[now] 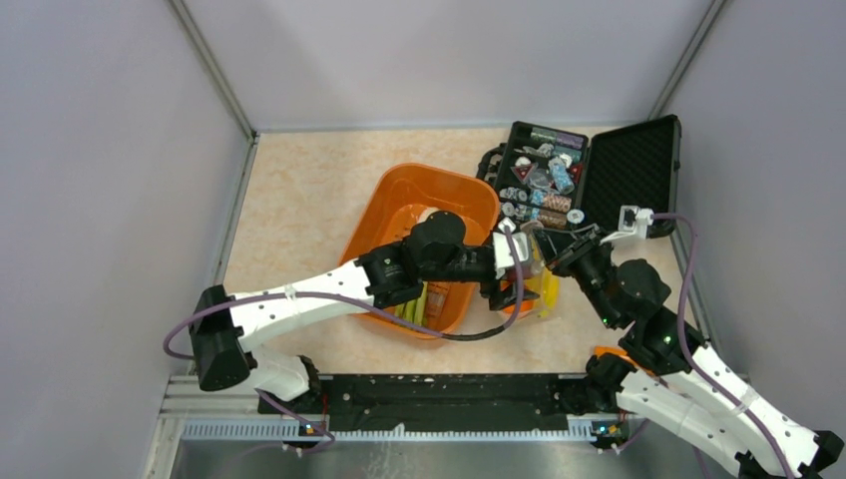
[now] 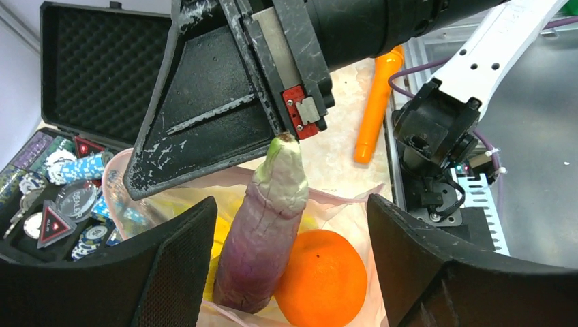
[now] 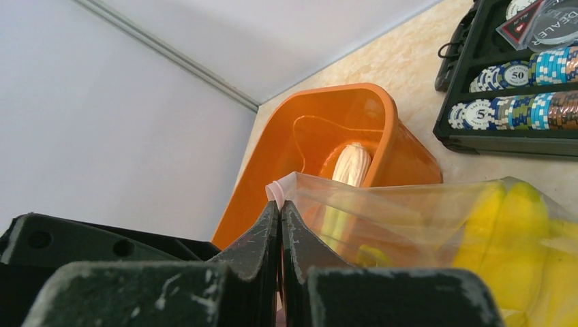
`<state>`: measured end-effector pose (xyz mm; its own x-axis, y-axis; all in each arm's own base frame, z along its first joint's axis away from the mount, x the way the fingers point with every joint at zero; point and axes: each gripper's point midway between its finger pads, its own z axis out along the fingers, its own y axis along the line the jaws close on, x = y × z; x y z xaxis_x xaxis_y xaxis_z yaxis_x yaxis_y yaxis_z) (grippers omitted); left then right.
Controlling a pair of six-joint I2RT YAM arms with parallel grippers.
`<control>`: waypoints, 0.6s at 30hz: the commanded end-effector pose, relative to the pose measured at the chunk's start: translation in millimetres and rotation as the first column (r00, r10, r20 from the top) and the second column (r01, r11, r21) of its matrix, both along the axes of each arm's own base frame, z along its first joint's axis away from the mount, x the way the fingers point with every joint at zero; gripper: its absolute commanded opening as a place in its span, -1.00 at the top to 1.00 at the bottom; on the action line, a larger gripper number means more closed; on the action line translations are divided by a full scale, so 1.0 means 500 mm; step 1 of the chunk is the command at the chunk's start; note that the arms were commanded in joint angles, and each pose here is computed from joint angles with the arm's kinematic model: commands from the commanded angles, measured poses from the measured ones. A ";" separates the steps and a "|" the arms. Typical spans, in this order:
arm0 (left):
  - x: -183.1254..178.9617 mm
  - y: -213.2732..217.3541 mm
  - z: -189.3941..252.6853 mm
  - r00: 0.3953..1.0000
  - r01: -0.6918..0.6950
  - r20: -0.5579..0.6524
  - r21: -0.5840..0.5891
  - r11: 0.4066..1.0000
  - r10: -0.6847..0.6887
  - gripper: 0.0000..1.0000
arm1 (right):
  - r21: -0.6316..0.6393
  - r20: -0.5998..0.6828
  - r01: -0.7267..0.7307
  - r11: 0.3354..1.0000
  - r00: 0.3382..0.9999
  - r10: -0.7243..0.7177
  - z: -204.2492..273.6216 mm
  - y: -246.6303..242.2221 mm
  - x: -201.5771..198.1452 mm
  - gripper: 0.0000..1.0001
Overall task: Place the food in the zip-top bag and seal the zipper
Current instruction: Place the fake vegetable in the zipper food storage bag.
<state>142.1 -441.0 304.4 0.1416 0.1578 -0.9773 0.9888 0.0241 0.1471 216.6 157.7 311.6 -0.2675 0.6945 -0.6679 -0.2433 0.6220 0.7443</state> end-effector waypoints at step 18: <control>0.039 0.069 0.137 0.971 -0.168 0.078 -0.444 0.880 0.225 0.55 | 0.077 0.075 0.019 0.997 0.997 -0.025 0.070 -0.021 -0.009 1.00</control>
<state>165.1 -430.1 294.7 0.1712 0.0987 -0.9803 0.9629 0.1937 0.1877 214.7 154.6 312.0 -0.2634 0.6966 -0.6674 -0.2410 0.6223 0.7447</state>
